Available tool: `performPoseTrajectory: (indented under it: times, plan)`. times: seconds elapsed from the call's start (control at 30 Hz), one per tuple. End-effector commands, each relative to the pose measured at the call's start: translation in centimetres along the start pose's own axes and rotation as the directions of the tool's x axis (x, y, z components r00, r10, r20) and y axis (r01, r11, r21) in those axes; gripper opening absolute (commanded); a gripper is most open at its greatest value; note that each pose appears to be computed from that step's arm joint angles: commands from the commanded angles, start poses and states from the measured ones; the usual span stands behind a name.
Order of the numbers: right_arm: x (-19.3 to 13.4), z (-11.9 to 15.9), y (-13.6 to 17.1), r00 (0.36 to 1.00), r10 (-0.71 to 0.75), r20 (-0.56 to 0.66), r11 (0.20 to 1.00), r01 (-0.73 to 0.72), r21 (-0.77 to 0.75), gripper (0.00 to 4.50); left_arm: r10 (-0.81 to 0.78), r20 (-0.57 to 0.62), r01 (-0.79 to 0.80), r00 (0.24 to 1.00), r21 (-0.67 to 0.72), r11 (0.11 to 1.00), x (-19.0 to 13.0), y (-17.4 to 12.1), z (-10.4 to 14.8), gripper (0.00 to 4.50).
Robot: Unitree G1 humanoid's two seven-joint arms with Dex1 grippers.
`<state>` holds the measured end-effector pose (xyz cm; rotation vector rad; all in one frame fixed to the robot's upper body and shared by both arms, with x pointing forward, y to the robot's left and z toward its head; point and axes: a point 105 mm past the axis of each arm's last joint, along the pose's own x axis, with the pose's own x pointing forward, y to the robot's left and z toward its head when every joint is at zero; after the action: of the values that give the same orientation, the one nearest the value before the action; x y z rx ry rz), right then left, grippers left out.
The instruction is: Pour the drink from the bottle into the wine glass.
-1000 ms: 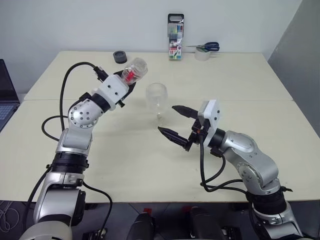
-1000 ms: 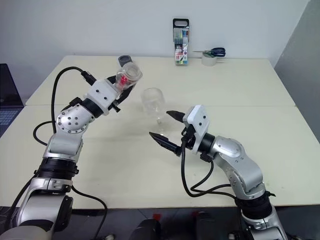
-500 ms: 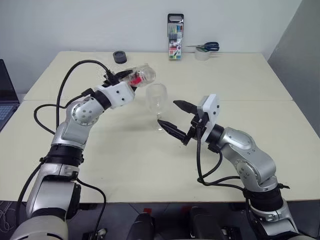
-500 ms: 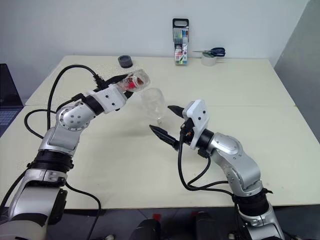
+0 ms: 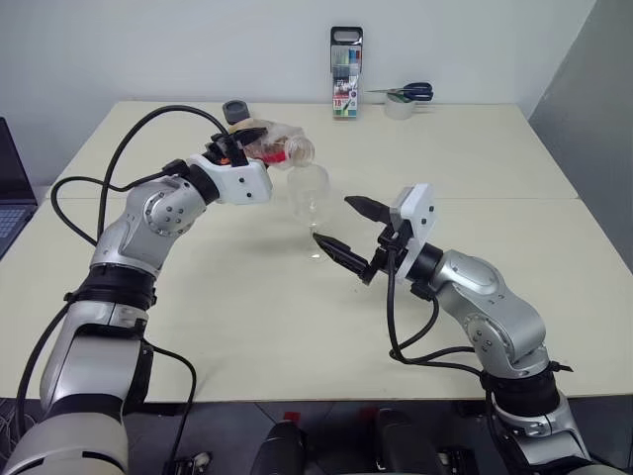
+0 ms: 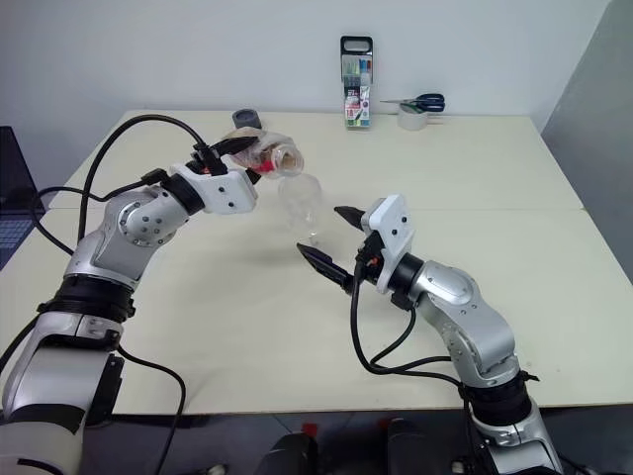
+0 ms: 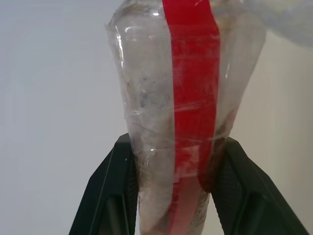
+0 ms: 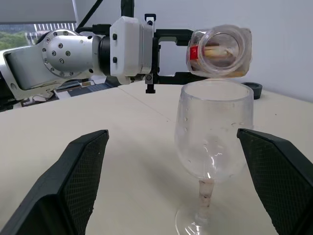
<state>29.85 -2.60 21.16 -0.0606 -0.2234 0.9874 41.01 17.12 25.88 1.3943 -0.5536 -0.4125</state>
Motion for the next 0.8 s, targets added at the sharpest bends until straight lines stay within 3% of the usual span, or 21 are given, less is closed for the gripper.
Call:
performPoseTrajectory:
  times: [0.03, 0.8]
  plan:
    - [0.1, 1.7, -0.1, 0.998, -0.004, 0.055, 0.999, 0.007, -0.042, 4.50, 0.063, 0.026, -0.065, 0.998, 0.074, 0.995, 0.1, 2.7, 0.5, 1.67]
    - [0.3, 2.1, -0.2, 0.996, -0.014, 0.085, 0.999, 0.017, -0.043, 4.50, 0.044, 0.038, -0.051, 0.998, 0.202, 0.978, -0.3, 3.9, -0.2, 1.67]
